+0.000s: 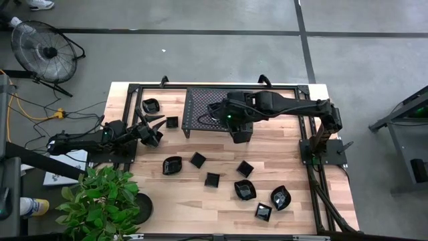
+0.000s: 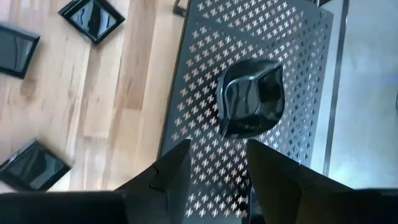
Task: Pick & Place Mini shaped plates
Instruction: Stack the leaf-shaped plate on the leaf-shaped plate on the shelf
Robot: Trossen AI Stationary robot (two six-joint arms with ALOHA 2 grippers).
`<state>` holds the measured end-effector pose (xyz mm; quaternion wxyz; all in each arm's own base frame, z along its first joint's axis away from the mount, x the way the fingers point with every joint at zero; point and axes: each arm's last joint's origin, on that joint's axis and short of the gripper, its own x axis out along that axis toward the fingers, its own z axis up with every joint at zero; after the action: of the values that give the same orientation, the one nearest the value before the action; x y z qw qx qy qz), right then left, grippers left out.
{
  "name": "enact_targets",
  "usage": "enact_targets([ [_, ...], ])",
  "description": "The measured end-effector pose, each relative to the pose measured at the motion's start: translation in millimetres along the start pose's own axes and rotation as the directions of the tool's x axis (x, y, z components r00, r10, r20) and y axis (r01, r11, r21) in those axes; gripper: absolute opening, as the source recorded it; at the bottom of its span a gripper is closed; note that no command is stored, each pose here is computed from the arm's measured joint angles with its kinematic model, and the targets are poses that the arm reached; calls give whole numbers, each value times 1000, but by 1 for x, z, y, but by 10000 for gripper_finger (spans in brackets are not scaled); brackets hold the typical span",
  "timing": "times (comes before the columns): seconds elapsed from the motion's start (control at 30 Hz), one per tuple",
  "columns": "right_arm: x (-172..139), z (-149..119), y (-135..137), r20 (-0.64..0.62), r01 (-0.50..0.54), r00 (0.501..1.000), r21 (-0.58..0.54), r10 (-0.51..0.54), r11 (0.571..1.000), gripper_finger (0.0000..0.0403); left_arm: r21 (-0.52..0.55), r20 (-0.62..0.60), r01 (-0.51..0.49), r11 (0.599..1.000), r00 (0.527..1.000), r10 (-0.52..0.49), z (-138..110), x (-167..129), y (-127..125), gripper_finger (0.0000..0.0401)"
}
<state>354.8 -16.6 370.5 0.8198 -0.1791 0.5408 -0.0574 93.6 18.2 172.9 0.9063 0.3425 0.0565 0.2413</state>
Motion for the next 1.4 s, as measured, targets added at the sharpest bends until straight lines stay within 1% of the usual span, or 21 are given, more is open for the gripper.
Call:
enact_targets([
  [0.3, -3, -8, 21, -113, -49, 992, 3, 49, 999, 147, 0, 0, 0, 1000, 1000, 0, 0, 0, 0, 92],
  [0.43, -7, -8, 35, -128, -64, 990, 1, 64, 998, 145, 0, 0, 1, 1000, 1000, -1, 0, 0, 0, 92],
  [0.6, -15, -5, 57, -119, -90, 989, -20, 87, 996, 147, 0, 0, 0, 1000, 1000, 0, 0, 0, 0, 92],
  [0.77, -39, -7, 71, -26, -140, 990, -18, 139, 990, 143, 0, 0, 0, 1000, 1000, 0, 0, 0, 0, 92],
  [0.87, -46, -9, 80, -26, -148, 989, -13, 148, 989, 142, 0, 0, 1, 1000, 1000, -1, 0, 0, 0, 92],
  [1.03, -50, -11, 102, -39, -171, 984, 13, 171, 985, 142, 0, 1, 1, 1000, 1000, -1, 0, 0, 0, 92],
  [1.13, -45, -16, 119, -77, -179, 981, 18, 180, 984, 142, 0, 0, 1, 1000, 1000, -1, 0, 0, 0, 92],
  [1.27, -28, -27, 143, -158, -183, 970, 36, 187, 982, 142, 0, 1, 1, 1000, 1000, -1, 0, 0, 0, 92],
  [1.4, -15, -36, 161, -168, -235, 954, 105, 250, 966, 142, 0, 1, 1, 1000, 1000, -1, 0, 0, 0, 92],
])
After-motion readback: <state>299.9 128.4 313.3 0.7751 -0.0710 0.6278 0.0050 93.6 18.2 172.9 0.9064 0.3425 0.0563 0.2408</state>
